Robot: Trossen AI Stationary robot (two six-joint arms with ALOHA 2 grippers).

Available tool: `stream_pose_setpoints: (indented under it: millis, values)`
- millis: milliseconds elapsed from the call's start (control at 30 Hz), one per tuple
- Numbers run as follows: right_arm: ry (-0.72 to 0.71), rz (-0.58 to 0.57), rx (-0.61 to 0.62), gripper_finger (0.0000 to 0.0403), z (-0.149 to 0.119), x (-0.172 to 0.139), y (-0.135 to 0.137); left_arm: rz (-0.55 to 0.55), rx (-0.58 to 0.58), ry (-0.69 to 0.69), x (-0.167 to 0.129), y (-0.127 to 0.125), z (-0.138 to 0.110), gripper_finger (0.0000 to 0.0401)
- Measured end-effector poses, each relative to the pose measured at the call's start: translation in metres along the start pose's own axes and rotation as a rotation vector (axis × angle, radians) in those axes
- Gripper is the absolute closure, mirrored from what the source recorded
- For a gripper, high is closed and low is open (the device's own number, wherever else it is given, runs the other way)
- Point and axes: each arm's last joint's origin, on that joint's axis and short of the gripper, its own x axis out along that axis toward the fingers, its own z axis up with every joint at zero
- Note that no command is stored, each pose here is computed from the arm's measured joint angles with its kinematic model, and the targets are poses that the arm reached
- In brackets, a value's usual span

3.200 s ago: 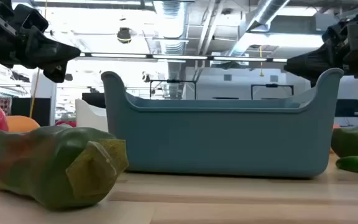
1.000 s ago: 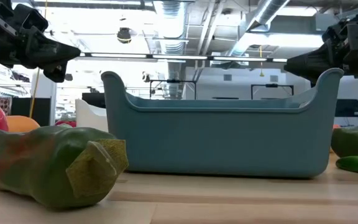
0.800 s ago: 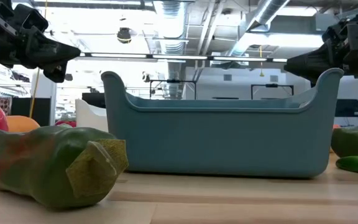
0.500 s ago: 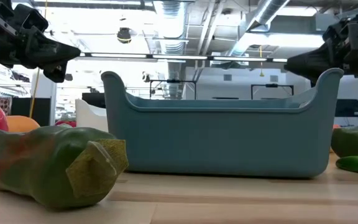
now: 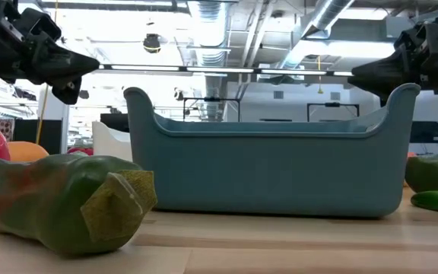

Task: Sort produce into baskets
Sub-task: Put the right orange tomato into the top transparent bin

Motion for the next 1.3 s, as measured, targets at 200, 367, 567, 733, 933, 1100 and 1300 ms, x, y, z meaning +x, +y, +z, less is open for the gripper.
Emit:
stream_pose_setpoints:
  millis: [200, 367, 567, 733, 933, 1100, 1300]
  values:
    - [-0.008, 0.001, 0.048, 0.0200, 0.004, -0.001, 0.001, 0.027, -0.003, -0.012, 0.000, 0.001, 0.001, 0.0401]
    - [-0.016, 0.004, 0.075, 0.0147, 0.006, -0.001, 0.001, 0.027, -0.003, -0.012, 0.000, 0.001, 0.001, 0.0401]
    - [-0.017, 0.004, 0.100, 0.0127, 0.006, -0.001, 0.001, 0.027, -0.003, -0.012, 0.000, 0.001, 0.001, 0.0401]
    - [-0.021, 0.005, 0.101, 0.0126, 0.007, -0.001, 0.002, 0.027, -0.003, -0.012, 0.000, 0.001, 0.001, 0.0401]
    - [-0.076, 0.012, 0.032, 0.0126, 0.031, -0.006, 0.007, 0.027, -0.004, -0.012, 0.000, 0.001, 0.001, 0.0401]
    - [-0.085, -0.075, -0.062, 0.0126, 0.072, -0.018, 0.014, 0.027, -0.004, -0.012, 0.000, 0.001, 0.001, 0.0401]
    - [0.123, -0.335, -0.128, 0.0126, 0.115, -0.025, 0.018, 0.027, -0.005, -0.012, 0.000, 0.001, 0.001, 0.0401]
